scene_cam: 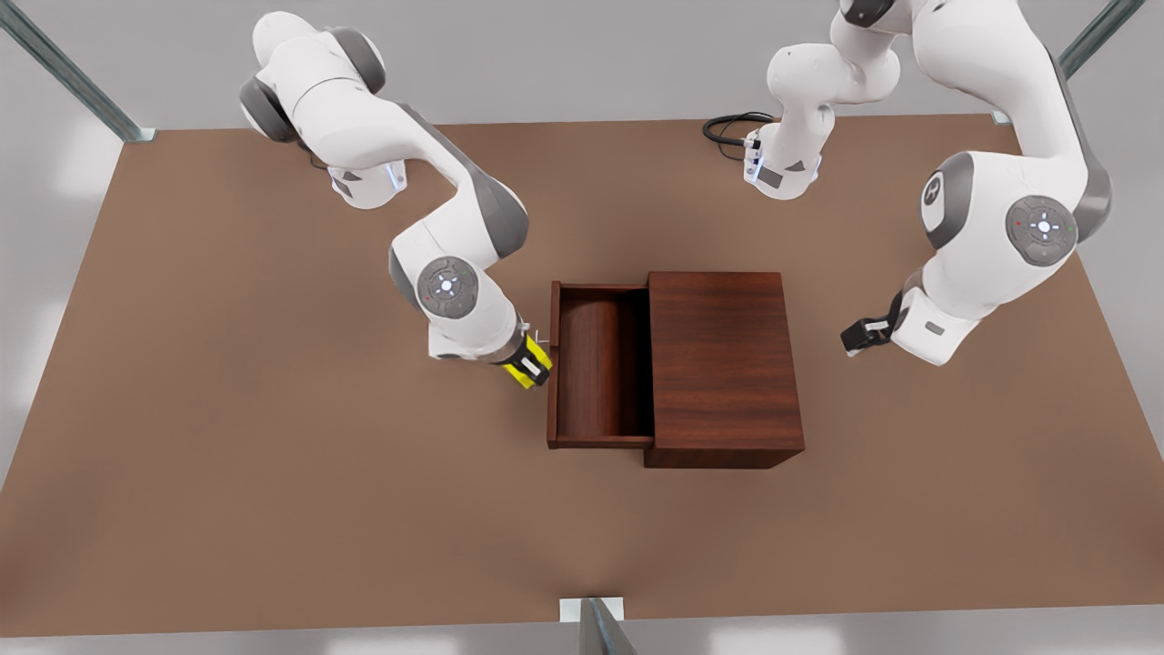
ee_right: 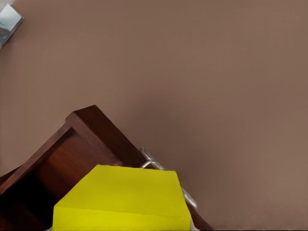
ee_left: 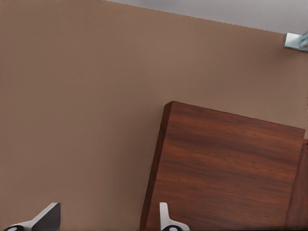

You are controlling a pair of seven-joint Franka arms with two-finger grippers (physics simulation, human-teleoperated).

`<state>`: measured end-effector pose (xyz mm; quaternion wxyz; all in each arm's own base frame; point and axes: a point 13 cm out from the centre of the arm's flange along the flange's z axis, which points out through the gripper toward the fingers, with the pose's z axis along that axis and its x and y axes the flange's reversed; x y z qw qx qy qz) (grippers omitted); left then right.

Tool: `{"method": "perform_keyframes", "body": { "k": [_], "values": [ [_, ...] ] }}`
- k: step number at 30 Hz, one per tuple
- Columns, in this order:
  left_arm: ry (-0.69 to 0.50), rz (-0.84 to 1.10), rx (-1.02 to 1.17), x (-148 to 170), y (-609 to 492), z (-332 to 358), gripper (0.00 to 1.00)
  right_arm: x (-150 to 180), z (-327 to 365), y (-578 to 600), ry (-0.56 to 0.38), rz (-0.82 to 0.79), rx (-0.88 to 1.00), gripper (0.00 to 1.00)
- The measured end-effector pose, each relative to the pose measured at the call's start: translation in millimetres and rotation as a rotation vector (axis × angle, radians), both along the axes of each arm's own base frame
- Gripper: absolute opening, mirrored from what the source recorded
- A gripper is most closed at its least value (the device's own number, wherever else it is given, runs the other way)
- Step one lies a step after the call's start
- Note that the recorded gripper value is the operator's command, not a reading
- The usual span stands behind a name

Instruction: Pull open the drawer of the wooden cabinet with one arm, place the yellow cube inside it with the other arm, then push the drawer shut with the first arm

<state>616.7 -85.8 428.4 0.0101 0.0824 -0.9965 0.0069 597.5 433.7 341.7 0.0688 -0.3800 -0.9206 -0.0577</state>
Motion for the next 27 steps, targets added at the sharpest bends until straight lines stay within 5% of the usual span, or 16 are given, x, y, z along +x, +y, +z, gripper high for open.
{"method": "perform_keyframes", "body": {
  "k": [14, 15, 20, 22, 23, 24, 27],
  "values": [
    [0.032, -0.206, -0.006, -13, -20, -7, 1.00, -43, -63, 134, 0.067, -0.409, 0.008, 0.73],
    [0.033, -0.213, -0.006, -13, -20, -8, 1.00, -43, -67, 135, 0.070, -0.436, 0.006, 1.00],
    [0.040, -0.249, -0.006, -14, -28, -12, 1.00, -36, -68, 132, 0.075, -0.562, -0.005, 1.00],
    [0.035, -0.255, -0.009, -13, -28, -10, 1.00, -7, -40, 96, 0.065, -0.653, 0.004, 1.00],
    [0.032, -0.257, -0.013, -12, -30, -8, 0.85, 18, -18, 59, 0.062, -0.715, 0.012, 1.00],
    [0.030, -0.264, -0.014, -13, -38, -8, 0.04, 47, 4, 11, 0.063, -0.786, 0.020, 1.00],
    [0.027, -0.266, -0.030, -21, -76, -5, 0.00, 115, 64, -181, 0.054, -0.987, 0.029, 1.00]
  ]
}}
